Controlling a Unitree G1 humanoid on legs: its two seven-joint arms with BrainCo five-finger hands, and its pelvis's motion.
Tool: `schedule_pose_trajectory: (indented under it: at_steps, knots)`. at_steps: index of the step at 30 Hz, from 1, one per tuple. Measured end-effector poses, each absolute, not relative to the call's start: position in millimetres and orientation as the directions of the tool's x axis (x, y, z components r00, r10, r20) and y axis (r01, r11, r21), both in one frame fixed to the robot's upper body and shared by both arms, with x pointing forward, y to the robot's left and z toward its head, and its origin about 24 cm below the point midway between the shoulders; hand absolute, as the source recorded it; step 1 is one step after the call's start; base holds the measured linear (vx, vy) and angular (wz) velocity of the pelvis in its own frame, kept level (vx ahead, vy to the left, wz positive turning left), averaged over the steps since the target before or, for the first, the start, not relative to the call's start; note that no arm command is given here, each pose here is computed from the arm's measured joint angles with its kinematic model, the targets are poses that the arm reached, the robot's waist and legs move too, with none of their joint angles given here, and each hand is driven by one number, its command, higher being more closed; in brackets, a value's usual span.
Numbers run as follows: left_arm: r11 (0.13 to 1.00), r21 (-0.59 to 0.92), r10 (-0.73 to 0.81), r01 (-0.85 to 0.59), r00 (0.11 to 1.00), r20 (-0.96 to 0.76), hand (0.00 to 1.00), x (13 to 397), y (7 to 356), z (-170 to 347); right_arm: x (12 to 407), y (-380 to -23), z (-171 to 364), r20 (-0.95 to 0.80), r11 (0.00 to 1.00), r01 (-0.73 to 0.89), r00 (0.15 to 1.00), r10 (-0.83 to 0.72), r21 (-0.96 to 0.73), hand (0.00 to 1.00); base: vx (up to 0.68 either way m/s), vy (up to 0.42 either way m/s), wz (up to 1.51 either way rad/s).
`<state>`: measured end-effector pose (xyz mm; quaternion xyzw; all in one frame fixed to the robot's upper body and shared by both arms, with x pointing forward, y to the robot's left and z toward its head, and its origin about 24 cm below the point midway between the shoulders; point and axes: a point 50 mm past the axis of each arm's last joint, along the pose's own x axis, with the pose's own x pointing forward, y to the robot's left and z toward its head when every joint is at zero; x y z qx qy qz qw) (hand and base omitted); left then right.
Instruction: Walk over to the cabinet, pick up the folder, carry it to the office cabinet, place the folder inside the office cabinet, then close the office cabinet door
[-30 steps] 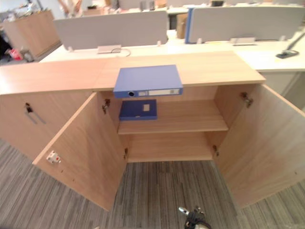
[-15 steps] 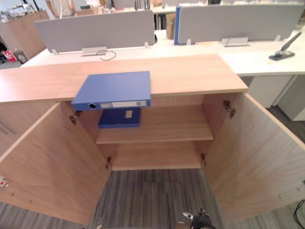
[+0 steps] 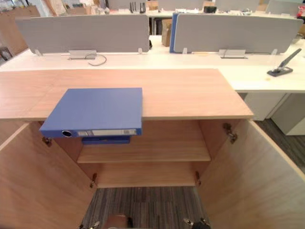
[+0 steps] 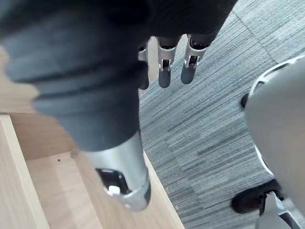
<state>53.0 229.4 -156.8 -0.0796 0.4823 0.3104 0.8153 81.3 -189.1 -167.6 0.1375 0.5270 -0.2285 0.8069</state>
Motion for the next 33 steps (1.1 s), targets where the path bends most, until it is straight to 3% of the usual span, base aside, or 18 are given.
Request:
schedule_pose_trajectory:
  at_steps: [8, 20, 25, 33]
  knots:
    - [0.796, 0.064, 0.341, -0.602, 0.36, -0.868, 0.0, 49, 227, -161, 87, -180, -167, -0.908, 0.908, 0.418, 0.382, -0.171, 0.004, 0.0, 0.07, -0.011, 0.05]
    - [0.741, -0.085, 0.262, -0.666, 0.403, -0.877, 0.0, 55, 218, -161, 86, -185, -167, -0.912, 0.94, 0.342, 0.377, -0.161, -0.025, 0.0, -0.05, -0.008, 0.05]
    - [0.747, -0.244, 0.234, -0.619, 0.588, -0.775, 0.0, 81, 203, -138, 88, -187, -166, -0.91, 0.953, 0.301, 0.383, -0.158, -0.039, 0.0, -0.04, 0.042, 0.06]
    - [0.694, -0.376, 0.369, -0.614, 0.752, -0.546, 0.0, 110, 217, -81, 94, -170, -165, -0.905, 0.977, 0.213, 0.41, -0.111, -0.024, 0.0, 0.02, 0.013, 0.08]
